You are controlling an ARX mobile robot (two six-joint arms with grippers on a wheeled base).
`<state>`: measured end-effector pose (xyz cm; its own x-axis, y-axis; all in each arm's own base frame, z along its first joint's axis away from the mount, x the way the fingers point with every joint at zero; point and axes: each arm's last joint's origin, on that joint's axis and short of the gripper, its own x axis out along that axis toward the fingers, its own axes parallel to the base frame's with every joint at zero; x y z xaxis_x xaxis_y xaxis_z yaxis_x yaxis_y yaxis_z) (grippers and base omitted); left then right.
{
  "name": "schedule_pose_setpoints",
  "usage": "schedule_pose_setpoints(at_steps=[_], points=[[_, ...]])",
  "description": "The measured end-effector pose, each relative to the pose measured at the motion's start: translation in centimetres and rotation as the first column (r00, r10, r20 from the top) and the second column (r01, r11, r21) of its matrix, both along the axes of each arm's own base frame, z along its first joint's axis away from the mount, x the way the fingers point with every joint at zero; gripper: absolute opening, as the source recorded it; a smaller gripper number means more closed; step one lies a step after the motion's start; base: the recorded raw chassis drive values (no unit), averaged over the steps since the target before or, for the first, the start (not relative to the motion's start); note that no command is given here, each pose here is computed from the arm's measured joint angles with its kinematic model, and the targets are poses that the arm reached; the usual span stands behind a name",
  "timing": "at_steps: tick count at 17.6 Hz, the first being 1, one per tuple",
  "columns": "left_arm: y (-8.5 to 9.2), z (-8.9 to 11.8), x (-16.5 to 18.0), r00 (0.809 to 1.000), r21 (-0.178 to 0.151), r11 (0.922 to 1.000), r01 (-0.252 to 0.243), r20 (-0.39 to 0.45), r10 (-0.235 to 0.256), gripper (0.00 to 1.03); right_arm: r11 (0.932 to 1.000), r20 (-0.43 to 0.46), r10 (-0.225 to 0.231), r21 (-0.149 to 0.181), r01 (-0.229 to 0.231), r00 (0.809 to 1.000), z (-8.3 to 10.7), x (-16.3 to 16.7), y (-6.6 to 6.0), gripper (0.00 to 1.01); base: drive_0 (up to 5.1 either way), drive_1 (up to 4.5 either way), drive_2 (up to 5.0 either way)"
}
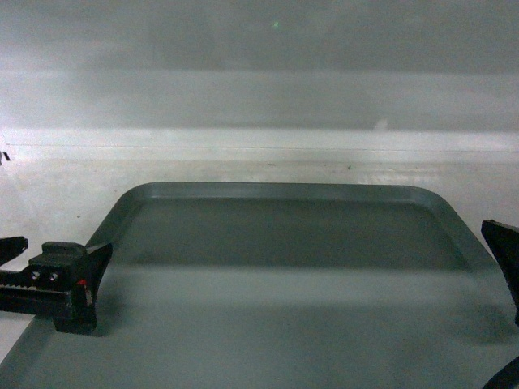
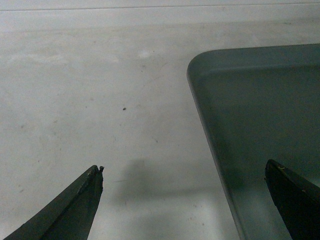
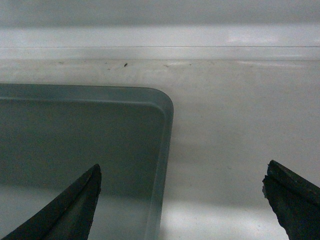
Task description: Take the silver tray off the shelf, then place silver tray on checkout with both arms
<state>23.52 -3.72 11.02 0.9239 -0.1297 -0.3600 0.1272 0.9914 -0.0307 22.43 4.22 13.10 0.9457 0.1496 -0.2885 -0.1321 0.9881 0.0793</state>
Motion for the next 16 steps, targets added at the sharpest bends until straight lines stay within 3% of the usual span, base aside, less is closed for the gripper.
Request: schedule_pose_setpoints(at_steps=[1, 2, 4, 6, 10, 12, 16], points=[[-0.2, 0.4, 0.9, 1.000, 0.005, 1.0000, 0.006, 0.006, -0.006, 0.98, 0.9999, -0.024, 0.005, -0.016, -0.005, 1.000, -0.2, 0.6, 0.4, 0.98, 0.0, 0.00, 0.0], [-0.5, -0.1, 1.3, 0.999, 0.016, 0.9997, 0.018, -0.044, -0.017, 0.98, 0.9995, -0.052, 0.006, -0.029, -0.008, 0.999, -0.4, 1.1, 0.6, 0.98, 0.0, 0.00, 0.0], [-0.6, -0.4, 1.6, 0.995, 0.005, 0.9996, 0.028, -0.100, -0.027, 0.98, 0.9982, -0.149, -0.017, -0.059, 0.009, 0.989, -1.2, 1.9, 0.7, 0.98, 0.0, 0.00, 0.0], [-0.6, -0.3, 1.9, 0.991, 0.007, 0.9995, 0.029, -0.132, -0.028, 0.98, 0.9984, -0.227, -0.040, -0.049, 0.029, 0.973, -1.9, 2.8, 0.9, 0.98, 0.0, 0.00, 0.0], [-0.8, -0.4, 1.8, 0.990, 0.010, 0.9996, 0.028, -0.136, -0.026, 0.98, 0.9976, -0.230, -0.063, -0.041, 0.055, 0.971, -2.0, 3.0, 1.7, 0.98, 0.0, 0.00, 0.0], [-0.9, -0.4, 1.8, 0.991, 0.007, 0.9994, 0.033, -0.133, -0.031, 0.86, 0.9978, -0.231, -0.062, -0.037, 0.055, 0.971, -2.0, 3.0, 1.9, 0.94, 0.0, 0.00, 0.0], [-1.0, -0.3, 1.8, 0.991, 0.002, 0.9994, 0.035, -0.132, -0.035, 0.75, 0.9979, -0.231, -0.059, -0.038, 0.052, 0.971, -1.9, 3.0, 2.0, 0.83, 0.0, 0.00, 0.0]])
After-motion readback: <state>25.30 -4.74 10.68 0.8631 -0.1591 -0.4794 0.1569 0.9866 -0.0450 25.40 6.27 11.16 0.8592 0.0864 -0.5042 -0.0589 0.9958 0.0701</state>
